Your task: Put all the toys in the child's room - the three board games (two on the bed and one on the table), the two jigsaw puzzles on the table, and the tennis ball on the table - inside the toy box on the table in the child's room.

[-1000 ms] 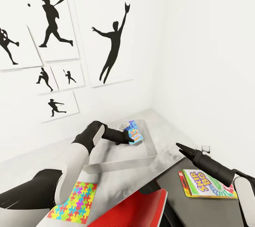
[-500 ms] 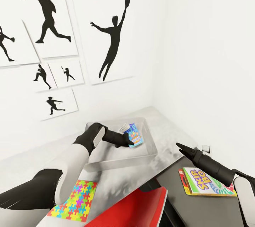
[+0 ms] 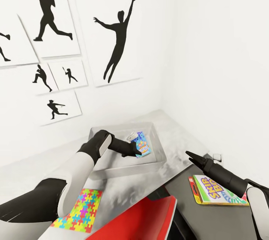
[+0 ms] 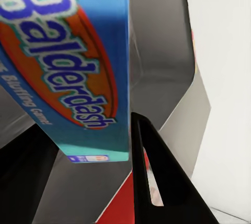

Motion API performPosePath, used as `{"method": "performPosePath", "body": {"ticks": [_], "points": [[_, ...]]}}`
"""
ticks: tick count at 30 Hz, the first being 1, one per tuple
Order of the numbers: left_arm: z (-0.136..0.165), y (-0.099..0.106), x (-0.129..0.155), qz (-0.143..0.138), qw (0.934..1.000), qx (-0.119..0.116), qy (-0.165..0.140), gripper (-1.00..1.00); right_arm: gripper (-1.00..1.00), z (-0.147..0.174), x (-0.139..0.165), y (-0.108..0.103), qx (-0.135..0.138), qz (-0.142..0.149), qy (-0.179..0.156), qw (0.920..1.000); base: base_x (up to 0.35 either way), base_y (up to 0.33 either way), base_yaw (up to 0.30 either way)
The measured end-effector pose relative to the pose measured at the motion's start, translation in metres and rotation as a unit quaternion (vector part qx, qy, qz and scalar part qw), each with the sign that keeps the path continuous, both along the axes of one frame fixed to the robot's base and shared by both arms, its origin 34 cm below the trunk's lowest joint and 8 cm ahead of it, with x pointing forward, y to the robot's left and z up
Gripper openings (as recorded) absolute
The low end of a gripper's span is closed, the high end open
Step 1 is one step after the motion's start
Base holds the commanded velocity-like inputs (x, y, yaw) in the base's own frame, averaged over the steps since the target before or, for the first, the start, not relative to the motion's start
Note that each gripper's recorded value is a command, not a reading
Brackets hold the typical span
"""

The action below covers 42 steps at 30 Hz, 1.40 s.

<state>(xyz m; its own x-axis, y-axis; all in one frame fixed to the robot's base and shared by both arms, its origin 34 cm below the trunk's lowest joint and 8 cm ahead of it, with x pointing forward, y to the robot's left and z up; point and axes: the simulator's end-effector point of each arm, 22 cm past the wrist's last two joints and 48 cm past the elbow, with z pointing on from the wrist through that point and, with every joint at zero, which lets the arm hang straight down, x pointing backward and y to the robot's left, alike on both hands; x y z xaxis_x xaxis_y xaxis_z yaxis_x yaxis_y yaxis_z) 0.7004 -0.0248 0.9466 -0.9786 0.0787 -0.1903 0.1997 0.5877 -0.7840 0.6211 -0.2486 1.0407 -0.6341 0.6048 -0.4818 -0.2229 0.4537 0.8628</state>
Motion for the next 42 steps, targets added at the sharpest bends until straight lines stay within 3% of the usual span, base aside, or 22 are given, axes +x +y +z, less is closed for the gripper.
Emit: {"method": "performPosePath", "body": {"ticks": [15, 25, 26, 30, 38, 42], "points": [[-0.012, -0.001, -0.001, -0.001, 0.9999, 0.0, 0.011, -1.0, 1.0, -0.011, 0.002, 0.003, 0.004, -0.001, 0.011, 0.9999, 0.0, 0.0, 0.0], [-0.012, -0.001, -0.001, -0.001, 0.9999, -0.001, 0.011, -1.0, 1.0, -0.009, 0.006, 0.002, -0.003, -0.008, -0.003, 1.0, 0.0, 0.0, 0.0], [-0.012, -0.001, -0.001, -0.001, 0.9999, -0.001, 0.011, 1.0, 1.0, -0.009, 0.006, 0.002, -0.002, -0.008, -0.004, 1.0, 0.0, 0.0, 0.0], [-0.001, -0.003, 0.008, 0.011, 0.9995, -0.028, -0.003, 1.0, 1.0, -0.01, 0.006, 0.002, 0.0, -0.012, -0.003, 0.9999, 0.0, 0.0, 0.0], [0.019, -0.004, 0.031, 0.038, 0.9975, -0.049, -0.033, 1.0, 1.0, -0.011, 0.006, 0.001, -0.006, -0.011, -0.001, 0.9999, 0.0, 0.0, 0.0], [0.017, 0.011, 0.04, 0.057, 0.9962, -0.051, -0.041, 1.0, 1.0, -0.012, 0.006, 0.001, -0.006, -0.011, 0.0, 0.9999, 0.0, 0.0, 0.0]]}}
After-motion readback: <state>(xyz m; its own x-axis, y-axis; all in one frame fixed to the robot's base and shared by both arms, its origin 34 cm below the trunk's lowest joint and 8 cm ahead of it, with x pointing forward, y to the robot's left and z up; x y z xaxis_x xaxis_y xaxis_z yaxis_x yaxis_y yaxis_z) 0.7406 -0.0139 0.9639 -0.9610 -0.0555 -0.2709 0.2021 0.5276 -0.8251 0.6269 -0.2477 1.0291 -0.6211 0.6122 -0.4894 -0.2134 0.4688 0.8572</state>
